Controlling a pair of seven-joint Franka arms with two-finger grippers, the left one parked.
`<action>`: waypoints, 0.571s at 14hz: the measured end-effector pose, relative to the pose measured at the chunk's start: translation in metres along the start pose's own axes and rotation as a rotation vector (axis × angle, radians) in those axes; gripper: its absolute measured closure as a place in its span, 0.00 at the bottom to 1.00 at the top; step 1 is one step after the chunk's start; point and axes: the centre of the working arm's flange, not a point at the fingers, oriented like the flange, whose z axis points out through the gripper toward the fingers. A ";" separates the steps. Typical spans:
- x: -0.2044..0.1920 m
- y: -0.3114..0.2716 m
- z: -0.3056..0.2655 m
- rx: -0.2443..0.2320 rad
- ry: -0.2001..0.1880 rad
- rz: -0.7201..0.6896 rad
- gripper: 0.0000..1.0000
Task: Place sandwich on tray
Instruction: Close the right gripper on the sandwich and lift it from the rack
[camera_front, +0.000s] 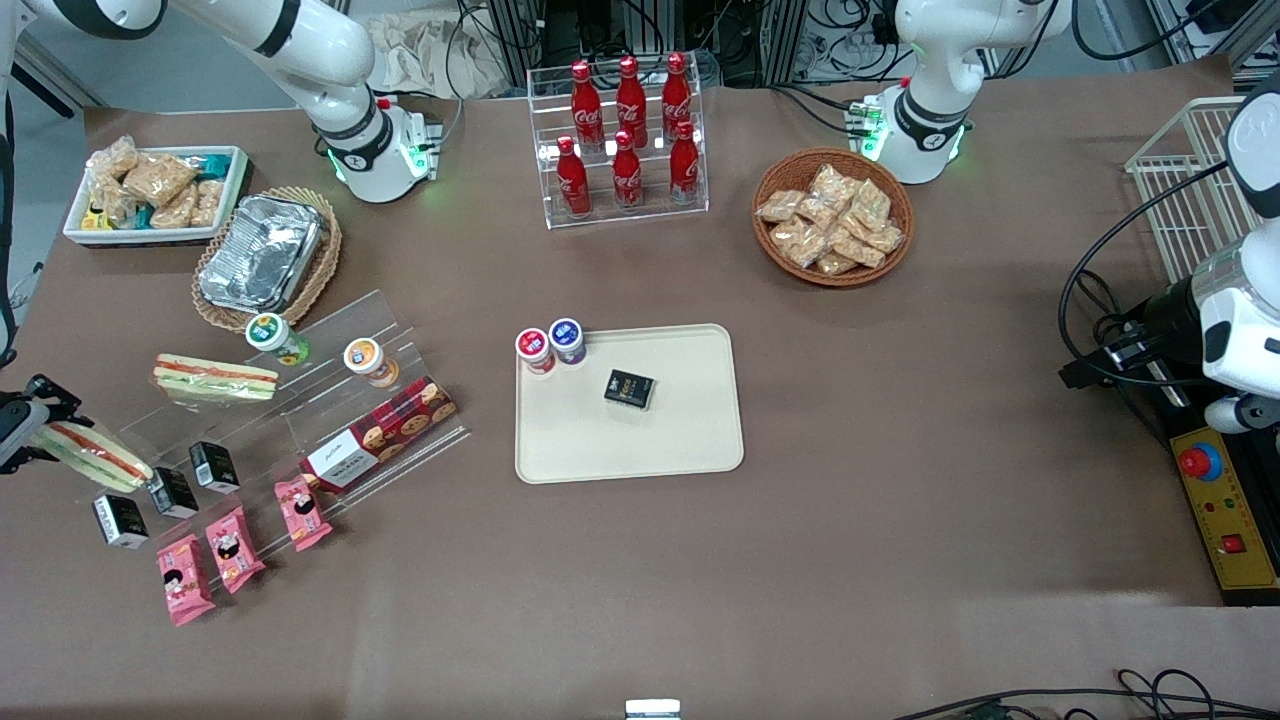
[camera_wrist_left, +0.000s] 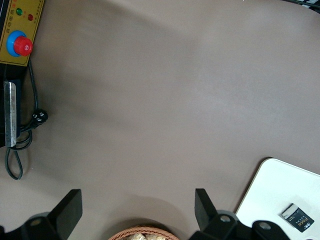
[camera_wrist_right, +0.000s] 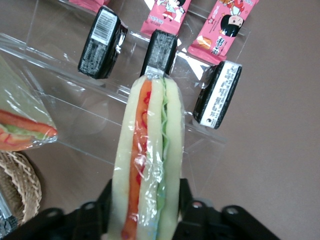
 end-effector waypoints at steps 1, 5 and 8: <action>0.000 0.000 -0.001 -0.002 0.000 0.000 0.61; 0.003 0.005 -0.022 -0.033 0.007 -0.005 0.81; 0.023 0.004 -0.065 -0.061 0.014 -0.040 0.81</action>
